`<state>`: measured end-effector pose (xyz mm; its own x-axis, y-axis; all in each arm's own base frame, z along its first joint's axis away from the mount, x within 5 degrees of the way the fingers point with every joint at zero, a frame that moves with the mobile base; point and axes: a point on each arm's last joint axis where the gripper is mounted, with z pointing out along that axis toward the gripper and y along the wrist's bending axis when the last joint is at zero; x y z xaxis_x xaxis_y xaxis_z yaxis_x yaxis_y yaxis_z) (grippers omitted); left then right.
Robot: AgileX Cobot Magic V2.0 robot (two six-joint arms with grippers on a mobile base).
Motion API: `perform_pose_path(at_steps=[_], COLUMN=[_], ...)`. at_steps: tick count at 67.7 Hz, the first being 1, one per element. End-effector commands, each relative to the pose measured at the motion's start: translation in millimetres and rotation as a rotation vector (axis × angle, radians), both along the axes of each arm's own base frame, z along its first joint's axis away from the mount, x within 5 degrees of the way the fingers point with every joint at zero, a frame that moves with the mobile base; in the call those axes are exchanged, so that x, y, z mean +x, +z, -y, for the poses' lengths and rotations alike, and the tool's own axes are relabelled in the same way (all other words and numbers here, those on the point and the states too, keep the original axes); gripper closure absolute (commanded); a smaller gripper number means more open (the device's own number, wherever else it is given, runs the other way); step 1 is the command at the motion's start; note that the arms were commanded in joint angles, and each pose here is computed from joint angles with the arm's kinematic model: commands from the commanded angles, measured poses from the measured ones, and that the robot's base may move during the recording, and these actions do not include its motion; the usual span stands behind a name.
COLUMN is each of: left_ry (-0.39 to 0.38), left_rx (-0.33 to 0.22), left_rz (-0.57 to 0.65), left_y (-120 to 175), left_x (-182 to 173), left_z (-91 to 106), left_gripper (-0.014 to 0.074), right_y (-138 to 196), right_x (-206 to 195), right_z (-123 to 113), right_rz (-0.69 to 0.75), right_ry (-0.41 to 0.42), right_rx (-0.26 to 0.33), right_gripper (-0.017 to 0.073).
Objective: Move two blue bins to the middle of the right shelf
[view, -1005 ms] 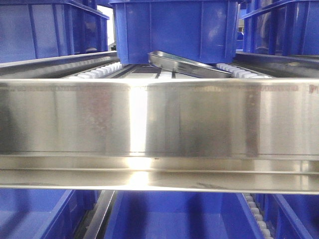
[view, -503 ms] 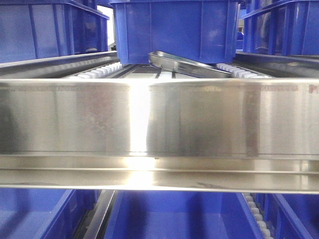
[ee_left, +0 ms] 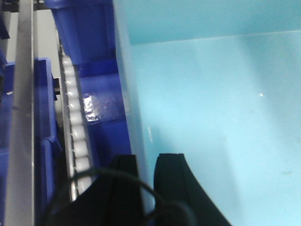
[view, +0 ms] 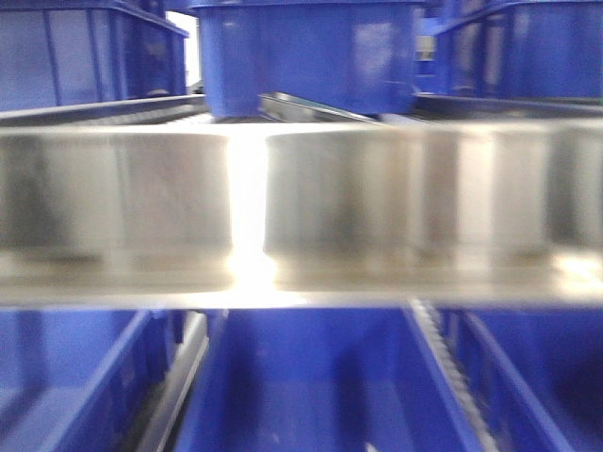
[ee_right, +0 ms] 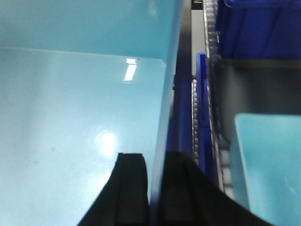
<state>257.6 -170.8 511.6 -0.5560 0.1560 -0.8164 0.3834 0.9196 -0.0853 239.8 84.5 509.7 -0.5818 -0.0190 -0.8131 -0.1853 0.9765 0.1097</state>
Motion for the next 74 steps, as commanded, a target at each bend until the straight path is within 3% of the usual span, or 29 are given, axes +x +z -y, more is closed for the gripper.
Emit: perform_pose_path(at_steps=[1, 74], left_ry=[-0.055, -0.055], left_rx=[-0.074, -0.074], left_rz=[0.055, 0.055], left_y=[13.6, 13.6], left_x=[-9.8, -9.8], left_z=[3.6, 3.6], left_gripper=[0.0704, 0.0704], right_y=[7.8, 7.8], right_x=[0.6, 0.7], right_z=[-0.1, -0.1], right_rz=[0.07, 0.07], right_ry=[0.008, 0.008], right_rx=[0.009, 0.009], right_gripper=[0.0712, 0.0712])
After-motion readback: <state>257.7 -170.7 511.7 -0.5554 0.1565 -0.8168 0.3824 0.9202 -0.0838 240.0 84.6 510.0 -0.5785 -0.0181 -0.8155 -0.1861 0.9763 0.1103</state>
